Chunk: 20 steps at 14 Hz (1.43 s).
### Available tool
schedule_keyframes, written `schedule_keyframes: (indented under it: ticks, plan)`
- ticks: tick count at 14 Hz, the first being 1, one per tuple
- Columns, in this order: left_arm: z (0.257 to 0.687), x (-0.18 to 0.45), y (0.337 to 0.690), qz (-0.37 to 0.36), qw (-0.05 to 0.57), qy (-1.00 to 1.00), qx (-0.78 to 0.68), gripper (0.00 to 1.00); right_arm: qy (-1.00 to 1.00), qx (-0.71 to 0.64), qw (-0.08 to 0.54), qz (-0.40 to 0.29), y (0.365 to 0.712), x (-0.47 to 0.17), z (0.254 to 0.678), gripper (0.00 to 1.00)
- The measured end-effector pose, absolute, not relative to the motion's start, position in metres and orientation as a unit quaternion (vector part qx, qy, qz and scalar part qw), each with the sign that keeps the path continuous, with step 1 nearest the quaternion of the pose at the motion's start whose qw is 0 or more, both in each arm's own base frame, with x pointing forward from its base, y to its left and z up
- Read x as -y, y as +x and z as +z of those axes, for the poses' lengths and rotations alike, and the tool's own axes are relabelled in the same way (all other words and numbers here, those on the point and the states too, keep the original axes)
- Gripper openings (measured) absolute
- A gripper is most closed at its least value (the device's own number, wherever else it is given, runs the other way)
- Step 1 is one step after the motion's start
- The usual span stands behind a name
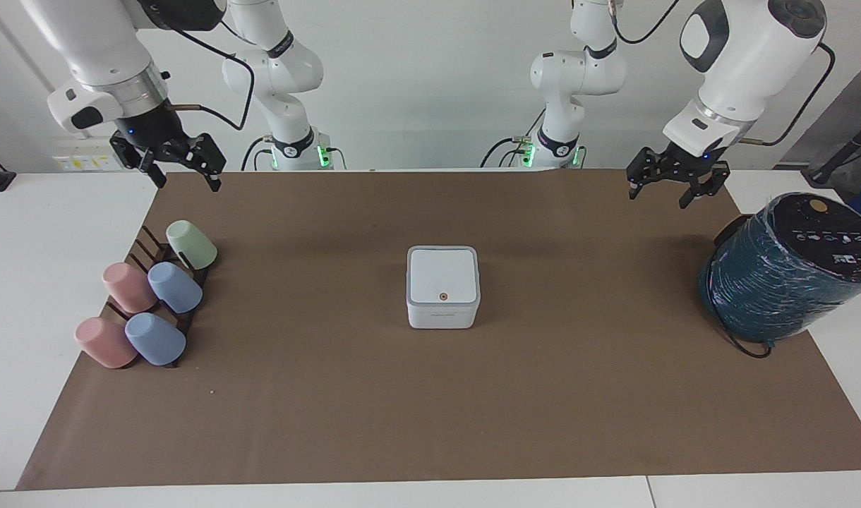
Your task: Close trash can lid
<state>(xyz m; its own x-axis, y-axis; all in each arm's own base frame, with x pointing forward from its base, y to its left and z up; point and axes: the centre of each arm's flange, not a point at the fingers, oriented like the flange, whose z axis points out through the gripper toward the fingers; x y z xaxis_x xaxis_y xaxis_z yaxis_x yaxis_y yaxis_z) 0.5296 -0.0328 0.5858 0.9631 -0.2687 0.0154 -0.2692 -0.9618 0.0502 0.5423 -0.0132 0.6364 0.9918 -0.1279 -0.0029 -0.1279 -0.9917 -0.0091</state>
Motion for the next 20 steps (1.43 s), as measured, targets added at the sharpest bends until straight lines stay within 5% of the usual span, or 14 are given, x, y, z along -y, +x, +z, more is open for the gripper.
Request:
schedule_keyframes:
  ticks: [7,11,20]
  plan:
    - [0.616,-0.06,0.536,0.043,0.019,0.998,0.053,1.0,-0.998,-0.064,0.005,0.003,0.542,0.013,0.635,1.0]
    - [0.643,-0.058,0.552,0.044,0.016,0.997,0.057,1.0,-0.998,-0.064,0.005,0.001,0.543,0.013,0.635,1.0]
    - [0.635,-0.024,0.56,0.019,0.013,0.999,0.042,1.0,-0.998,-0.064,0.005,0.001,0.542,0.013,0.634,1.0]
